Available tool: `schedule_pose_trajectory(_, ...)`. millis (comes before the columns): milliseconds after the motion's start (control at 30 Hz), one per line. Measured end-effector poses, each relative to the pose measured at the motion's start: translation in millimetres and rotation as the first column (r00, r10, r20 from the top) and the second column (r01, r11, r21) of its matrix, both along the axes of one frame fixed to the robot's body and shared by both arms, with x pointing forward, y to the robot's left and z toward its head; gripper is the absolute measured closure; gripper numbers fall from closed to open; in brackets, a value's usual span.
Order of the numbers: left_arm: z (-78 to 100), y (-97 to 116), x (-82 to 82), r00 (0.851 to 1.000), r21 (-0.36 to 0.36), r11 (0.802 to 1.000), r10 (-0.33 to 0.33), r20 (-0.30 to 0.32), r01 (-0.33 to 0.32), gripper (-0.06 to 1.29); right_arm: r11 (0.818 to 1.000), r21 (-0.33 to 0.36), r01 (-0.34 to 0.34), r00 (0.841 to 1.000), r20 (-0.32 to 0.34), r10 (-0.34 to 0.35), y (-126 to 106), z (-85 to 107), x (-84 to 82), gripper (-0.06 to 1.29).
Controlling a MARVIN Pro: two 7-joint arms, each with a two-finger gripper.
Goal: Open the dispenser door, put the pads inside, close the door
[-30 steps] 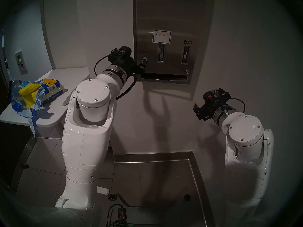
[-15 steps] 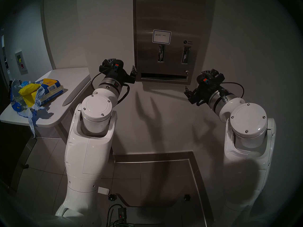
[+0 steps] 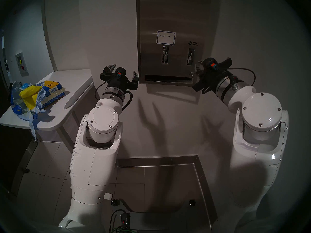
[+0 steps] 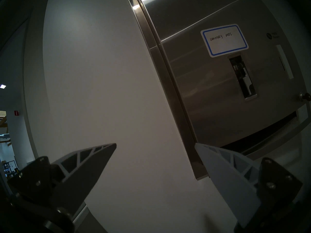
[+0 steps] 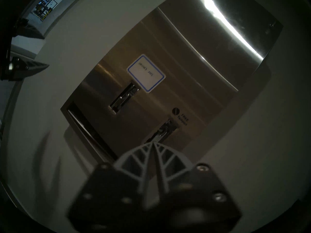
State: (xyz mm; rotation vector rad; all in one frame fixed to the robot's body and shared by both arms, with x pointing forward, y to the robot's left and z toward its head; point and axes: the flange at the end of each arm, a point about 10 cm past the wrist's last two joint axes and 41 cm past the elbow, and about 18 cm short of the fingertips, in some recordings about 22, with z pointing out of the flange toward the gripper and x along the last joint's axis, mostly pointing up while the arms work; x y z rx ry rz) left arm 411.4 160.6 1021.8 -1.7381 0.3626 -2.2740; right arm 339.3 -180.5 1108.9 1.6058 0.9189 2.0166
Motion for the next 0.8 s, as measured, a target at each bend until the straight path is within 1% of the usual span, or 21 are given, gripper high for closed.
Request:
schedule_pose_trajectory(33,-0.1,-0.3,-0.1,1.0,-0.001,1.0,0.001,0.003,-0.001,-0.04,1.0,0.002,-0.004,1.0,0.009,0.004,0.5,2.9,0.5,0.2)
schedule_pose_trajectory(67,-0.4,-0.5,-0.3,1.0,-0.001,1.0,0.003,0.006,-0.003,-0.04,1.0,0.005,-0.009,1.0,0.019,0.009,1.3,6.0,1.4,0.38)
schedule_pose_trajectory(100,-0.6,-0.8,-0.4,1.0,-0.001,1.0,0.004,0.008,-0.004,-0.04,1.0,0.008,-0.012,1.0,0.026,0.012,2.0,8.3,2.5,0.61)
schedule_pose_trajectory(133,-0.7,-0.9,-0.4,1.0,-0.002,1.0,0.005,0.009,-0.005,-0.04,1.0,0.01,-0.015,0.999,0.03,0.015,2.5,9.5,3.3,0.78)
schedule_pose_trajectory(167,-1.0,-1.1,-0.5,1.0,-0.002,1.0,0.006,0.012,-0.006,-0.04,1.0,0.013,-0.02,0.999,0.038,0.02,3.7,12.0,5.7,1.04)
schedule_pose_trajectory(233,-1.3,-1.2,-0.6,1.0,-0.003,1.0,0.009,0.015,-0.009,-0.04,0.999,0.017,-0.027,0.999,0.045,0.026,5.6,14.1,10.0,1.26)
schedule_pose_trajectory(533,-2.9,-2.0,-0.7,1.0,-0.006,1.0,0.017,0.023,-0.017,-0.04,0.999,0.03,-0.044,0.997,0.059,0.042,15.2,17.4,35.0,1.27)
schedule_pose_trajectory(800,-3.9,-2.5,-0.6,0.999,-0.007,1.0,0.022,0.025,-0.022,-0.04,0.998,0.043,-0.039,0.996,0.081,0.036,19.7,23.8,54.1,1.27)
